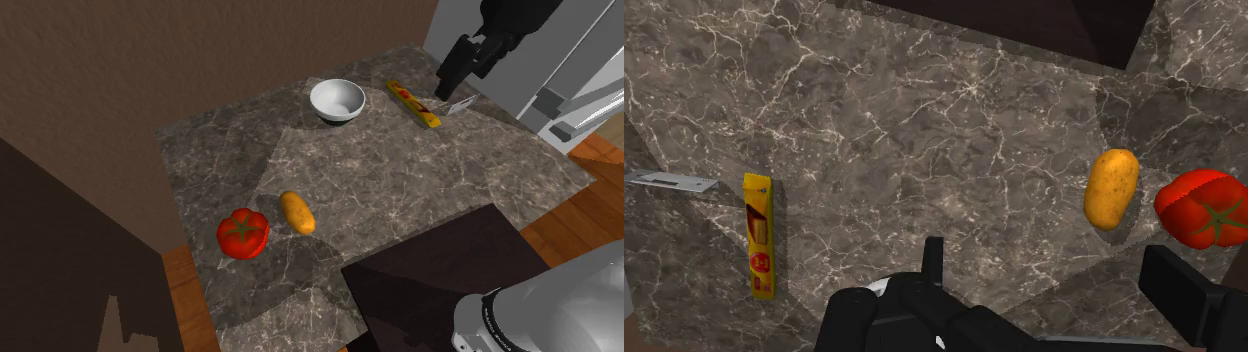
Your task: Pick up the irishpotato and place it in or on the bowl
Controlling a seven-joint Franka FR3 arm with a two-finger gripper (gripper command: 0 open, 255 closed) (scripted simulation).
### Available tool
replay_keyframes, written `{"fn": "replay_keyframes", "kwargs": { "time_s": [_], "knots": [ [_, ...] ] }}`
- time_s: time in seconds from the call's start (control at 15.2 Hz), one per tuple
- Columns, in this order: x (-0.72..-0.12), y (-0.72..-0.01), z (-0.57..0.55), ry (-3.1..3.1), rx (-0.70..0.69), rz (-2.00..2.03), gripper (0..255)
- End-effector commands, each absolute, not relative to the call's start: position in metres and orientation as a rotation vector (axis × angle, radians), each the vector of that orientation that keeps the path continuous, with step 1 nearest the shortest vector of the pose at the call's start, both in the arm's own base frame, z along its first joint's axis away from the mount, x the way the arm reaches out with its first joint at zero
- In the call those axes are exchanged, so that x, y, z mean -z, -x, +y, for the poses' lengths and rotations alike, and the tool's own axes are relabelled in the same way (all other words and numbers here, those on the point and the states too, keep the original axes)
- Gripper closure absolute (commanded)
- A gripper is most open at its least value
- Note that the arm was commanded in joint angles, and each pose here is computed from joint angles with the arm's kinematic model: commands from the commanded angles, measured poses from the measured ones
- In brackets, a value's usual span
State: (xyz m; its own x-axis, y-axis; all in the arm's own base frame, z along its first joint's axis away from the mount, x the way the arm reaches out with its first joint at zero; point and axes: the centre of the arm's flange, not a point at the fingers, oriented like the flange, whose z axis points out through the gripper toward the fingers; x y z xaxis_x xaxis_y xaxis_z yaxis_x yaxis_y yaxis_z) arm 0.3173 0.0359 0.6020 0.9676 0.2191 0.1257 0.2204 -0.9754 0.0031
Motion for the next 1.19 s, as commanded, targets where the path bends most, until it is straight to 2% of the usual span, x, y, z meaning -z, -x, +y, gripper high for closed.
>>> {"fn": "replay_keyframes", "kwargs": {
  "time_s": [0.0,1.12],
  "knots": [
    [-0.602,-0.317,0.036,3.105,0.196,-0.347,0],
    [-0.428,-0.379,0.170,3.147,0.140,-0.255,0]
  ]
}}
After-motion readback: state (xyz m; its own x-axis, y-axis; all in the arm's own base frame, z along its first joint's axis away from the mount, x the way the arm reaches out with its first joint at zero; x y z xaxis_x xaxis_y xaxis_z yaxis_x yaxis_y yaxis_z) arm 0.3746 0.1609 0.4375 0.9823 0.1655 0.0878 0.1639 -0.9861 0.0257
